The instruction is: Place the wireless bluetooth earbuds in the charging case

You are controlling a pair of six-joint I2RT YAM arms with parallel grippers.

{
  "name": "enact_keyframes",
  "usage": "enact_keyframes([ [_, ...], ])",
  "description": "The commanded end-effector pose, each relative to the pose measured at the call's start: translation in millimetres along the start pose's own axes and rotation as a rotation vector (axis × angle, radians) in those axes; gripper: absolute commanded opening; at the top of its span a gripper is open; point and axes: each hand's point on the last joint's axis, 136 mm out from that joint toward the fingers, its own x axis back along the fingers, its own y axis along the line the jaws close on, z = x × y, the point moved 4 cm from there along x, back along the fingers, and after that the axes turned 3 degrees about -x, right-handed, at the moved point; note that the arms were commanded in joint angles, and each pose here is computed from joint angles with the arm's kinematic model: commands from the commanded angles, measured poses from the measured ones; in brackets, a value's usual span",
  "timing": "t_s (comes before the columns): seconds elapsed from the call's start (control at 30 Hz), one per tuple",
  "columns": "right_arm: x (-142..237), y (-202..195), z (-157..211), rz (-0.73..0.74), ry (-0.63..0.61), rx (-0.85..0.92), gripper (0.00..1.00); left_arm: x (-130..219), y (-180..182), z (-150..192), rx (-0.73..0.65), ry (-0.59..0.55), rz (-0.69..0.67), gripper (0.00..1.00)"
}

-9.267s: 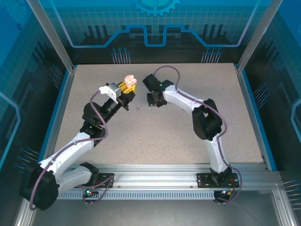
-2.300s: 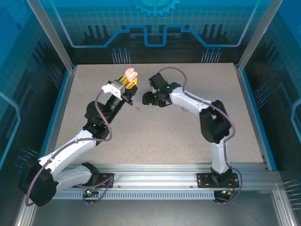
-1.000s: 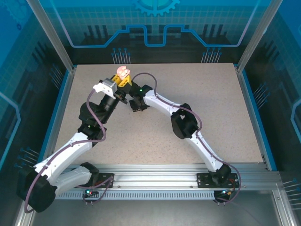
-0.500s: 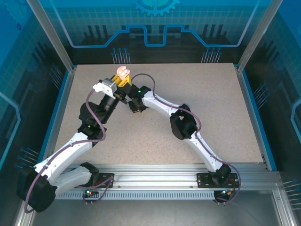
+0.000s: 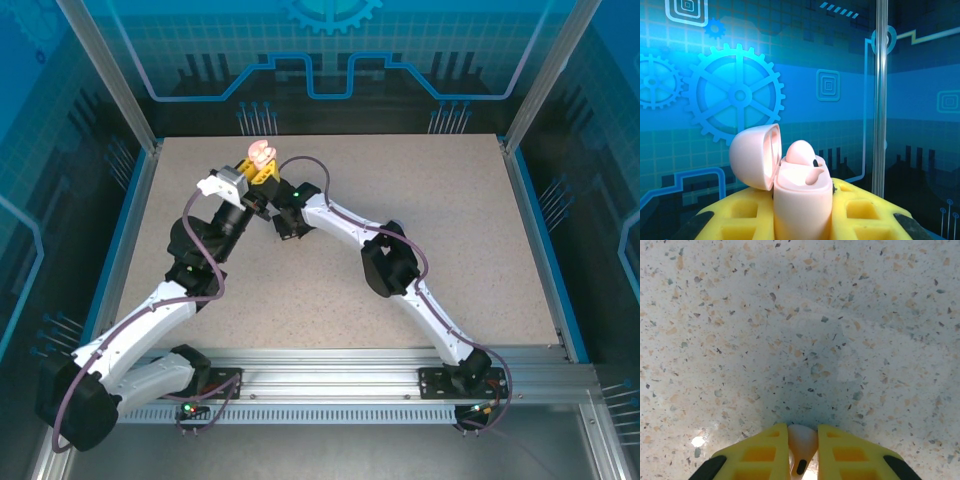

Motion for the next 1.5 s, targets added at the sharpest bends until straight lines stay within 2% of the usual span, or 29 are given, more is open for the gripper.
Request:
enact_keyframes([
  [0.0, 14.4, 5.9, 4.4, 0.004, -0.006, 0.016, 0.15, 0.3, 0.5, -11.8, 0.022, -0.033, 0.010, 0.00],
  [0.47, 62.2, -24.7, 13.1, 0.018, -0.070, 0.013, 0.14, 0.0, -1.8, -9.8, 0.025, -0.018, 0.027, 0.00],
  [0.73, 79.2, -39.6, 53.6, -0.012, -0.050, 0.028, 0.14, -0.3, -3.8, -7.1, 0.033, -0.008, 0.040, 0.00],
  [1.13, 66.0, -53.5, 104.5, 0.005, 0.022, 0.062, 0.14, -0.5, -4.2, -7.2, 0.040, -0.009, 0.044, 0.00],
  [1.27, 61.4, -56.0, 109.9, 0.011, 0.034, 0.054, 0.15, -0.5, -4.6, -6.5, 0.041, -0.008, 0.045, 0.00],
  [1.47, 54.8, -58.4, 114.0, 0.033, 0.054, 0.042, 0.20, -0.6, -4.6, -5.3, 0.044, -0.006, 0.045, 0.00],
])
